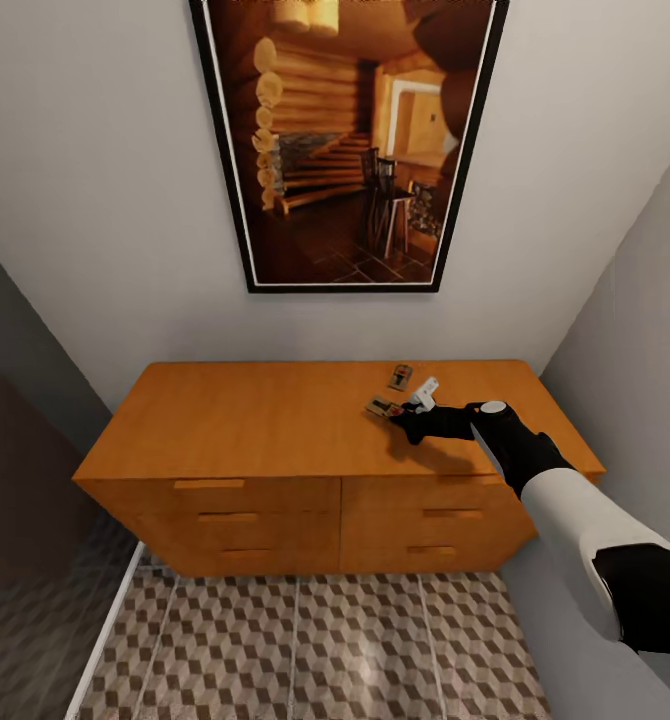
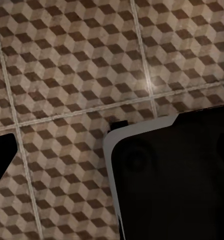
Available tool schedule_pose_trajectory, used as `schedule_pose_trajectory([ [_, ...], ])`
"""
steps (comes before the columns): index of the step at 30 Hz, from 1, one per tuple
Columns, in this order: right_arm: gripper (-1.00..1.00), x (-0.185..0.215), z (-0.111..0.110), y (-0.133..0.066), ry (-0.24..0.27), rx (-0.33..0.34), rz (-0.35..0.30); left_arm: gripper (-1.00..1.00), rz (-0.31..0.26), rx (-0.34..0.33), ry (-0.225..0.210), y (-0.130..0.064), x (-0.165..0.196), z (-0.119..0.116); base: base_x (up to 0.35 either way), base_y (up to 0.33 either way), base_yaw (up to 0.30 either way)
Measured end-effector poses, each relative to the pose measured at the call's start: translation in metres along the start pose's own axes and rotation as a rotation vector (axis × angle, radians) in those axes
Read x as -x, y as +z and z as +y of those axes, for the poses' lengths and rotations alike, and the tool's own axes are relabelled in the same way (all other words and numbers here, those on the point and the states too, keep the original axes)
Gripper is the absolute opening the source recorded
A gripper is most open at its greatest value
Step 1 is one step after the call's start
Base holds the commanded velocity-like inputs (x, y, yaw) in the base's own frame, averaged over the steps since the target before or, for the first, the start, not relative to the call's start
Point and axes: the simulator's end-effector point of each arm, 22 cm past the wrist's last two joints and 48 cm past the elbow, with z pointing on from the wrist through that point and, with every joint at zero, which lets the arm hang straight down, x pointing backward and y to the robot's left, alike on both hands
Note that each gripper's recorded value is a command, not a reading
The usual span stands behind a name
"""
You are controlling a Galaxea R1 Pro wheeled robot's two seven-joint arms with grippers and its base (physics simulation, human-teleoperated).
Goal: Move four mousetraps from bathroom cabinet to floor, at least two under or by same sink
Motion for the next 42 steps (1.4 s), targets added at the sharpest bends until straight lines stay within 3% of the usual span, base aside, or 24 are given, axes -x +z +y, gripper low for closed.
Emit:
schedule_pose_trajectory([
  [39, -1.00, -0.012, 0.000, 0.002, 0.017, -0.001, 0.022, 1.00, 0.000, 0.002, 0.001, 0.000, 0.000, 0.001, -0.346, 0.000, 0.000],
  [42, -1.00, -0.032, 0.003, 0.004, 0.049, 0.007, 0.055, 1.00, 0.000, 0.001, 0.000, 0.000, 0.000, 0.001, -0.278, 0.000, 0.000],
])
